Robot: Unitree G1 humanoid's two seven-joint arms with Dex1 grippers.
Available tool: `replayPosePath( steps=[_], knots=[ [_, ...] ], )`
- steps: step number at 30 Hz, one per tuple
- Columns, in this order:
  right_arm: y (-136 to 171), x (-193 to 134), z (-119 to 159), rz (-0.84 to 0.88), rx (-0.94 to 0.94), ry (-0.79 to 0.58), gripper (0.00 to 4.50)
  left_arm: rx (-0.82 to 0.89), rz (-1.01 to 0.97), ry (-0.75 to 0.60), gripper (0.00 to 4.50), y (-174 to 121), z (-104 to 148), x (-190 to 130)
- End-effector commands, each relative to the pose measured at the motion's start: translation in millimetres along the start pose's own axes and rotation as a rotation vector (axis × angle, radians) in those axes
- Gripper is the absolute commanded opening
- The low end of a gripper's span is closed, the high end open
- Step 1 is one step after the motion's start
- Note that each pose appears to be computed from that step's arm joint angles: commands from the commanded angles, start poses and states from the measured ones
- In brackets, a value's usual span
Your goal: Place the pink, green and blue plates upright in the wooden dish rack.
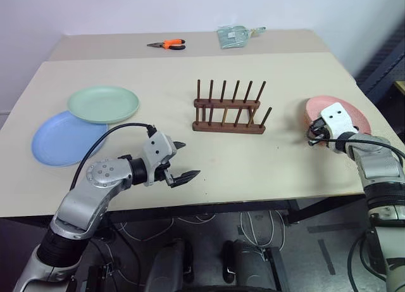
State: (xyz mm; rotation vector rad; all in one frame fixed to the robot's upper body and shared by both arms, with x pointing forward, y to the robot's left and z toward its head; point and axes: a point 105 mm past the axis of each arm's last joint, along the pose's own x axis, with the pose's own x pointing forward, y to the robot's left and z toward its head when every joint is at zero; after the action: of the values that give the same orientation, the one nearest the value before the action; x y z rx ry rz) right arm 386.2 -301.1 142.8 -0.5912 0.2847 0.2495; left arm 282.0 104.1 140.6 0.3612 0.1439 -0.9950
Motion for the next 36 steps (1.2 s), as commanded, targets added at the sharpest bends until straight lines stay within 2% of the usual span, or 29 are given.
replayPosePath(
  steps=[1,3,5,8,10,17,23,31,34,36],
  knots=[
    [-9.0,-31.7,97.7,0.036,-0.005,-0.375,0.03,0.041,0.044,-0.024,4.50,8.8,8.7,-7.8],
    [-5.9,-63.4,158.9,0.153,0.207,-0.644,0.03,0.042,0.053,-0.022,4.50,11.2,7.3,-8.9],
    [-0.3,-85.1,189.3,0.261,0.326,-0.778,0.03,0.043,0.056,-0.022,4.50,12.6,6.8,-9.0],
    [1.8,-103.5,215.9,0.397,0.548,-0.897,0.03,0.044,0.060,-0.026,4.50,14.1,6.7,-8.4],
    [6.1,-109.1,227.2,0.484,0.687,-0.928,0.03,0.047,0.060,-0.028,4.50,14.7,6.7,-7.7],
    [18.7,-96.7,227.9,0.525,0.868,-0.855,0.03,0.052,0.058,-0.032,4.50,13.9,6.4,-6.0],
    [19.9,-67.4,204.1,0.479,1.025,-0.713,0.03,0.051,0.058,-0.035,4.50,14.0,7.2,-5.6],
    [18.1,-44.8,188.9,0.457,1.127,-0.622,0.03,0.049,0.061,-0.035,4.50,14.2,7.5,-5.1],
    [17.3,-45.5,194.1,0.468,1.121,-0.635,1.06,0.046,0.066,-0.034,4.50,15.0,7.0,-5.8],
    [16.6,-46.3,196.2,0.467,1.111,-0.644,2.06,0.043,0.070,-0.033,4.50,15.2,6.5,-6.3]
  ],
)
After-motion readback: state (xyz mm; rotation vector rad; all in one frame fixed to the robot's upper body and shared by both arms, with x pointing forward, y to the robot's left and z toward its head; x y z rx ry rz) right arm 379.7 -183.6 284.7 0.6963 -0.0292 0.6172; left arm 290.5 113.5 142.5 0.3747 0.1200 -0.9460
